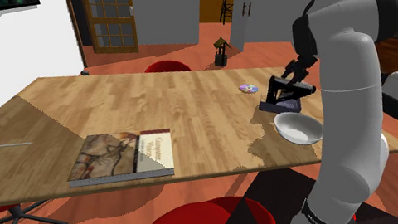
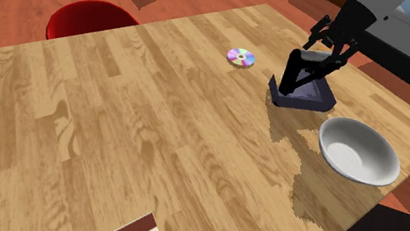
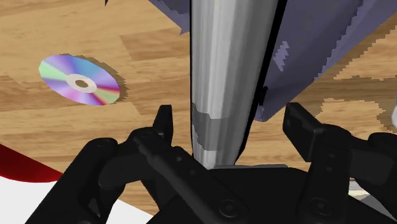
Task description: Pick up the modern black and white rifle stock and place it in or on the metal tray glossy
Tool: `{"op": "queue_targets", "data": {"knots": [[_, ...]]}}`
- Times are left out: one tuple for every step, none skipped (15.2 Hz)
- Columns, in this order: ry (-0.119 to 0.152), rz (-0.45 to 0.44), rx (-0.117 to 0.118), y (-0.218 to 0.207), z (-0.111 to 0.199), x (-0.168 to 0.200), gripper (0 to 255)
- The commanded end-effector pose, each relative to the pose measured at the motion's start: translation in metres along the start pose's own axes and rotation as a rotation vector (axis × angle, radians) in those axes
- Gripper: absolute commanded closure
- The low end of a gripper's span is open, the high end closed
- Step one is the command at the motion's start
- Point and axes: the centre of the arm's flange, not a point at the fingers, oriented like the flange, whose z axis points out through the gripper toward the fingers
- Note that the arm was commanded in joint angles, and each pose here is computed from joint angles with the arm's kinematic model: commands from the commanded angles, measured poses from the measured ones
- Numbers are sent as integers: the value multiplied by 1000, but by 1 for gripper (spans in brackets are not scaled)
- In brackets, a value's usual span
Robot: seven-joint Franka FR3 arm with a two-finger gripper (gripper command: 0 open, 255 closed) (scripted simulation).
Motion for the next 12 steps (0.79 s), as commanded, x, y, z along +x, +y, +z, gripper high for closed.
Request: {"op": "queue_targets", "data": {"knots": [[0,0,0,0,0,0,0],[0,0,0,0,0,0,0],[0,0,0,0,0,0,0],[0,0,0,0,0,0,0],[0,0,0,0,-13,0,0],[0,0,0,0,-26,0,0],[0,0,0,0,-40,0,0],[0,0,0,0,-50,0,0],[0,0,0,0,-50,0,0],[0,0,0,0,-50,0,0],[0,0,0,0,-50,0,0],[0,0,0,0,-50,0,0]]}}
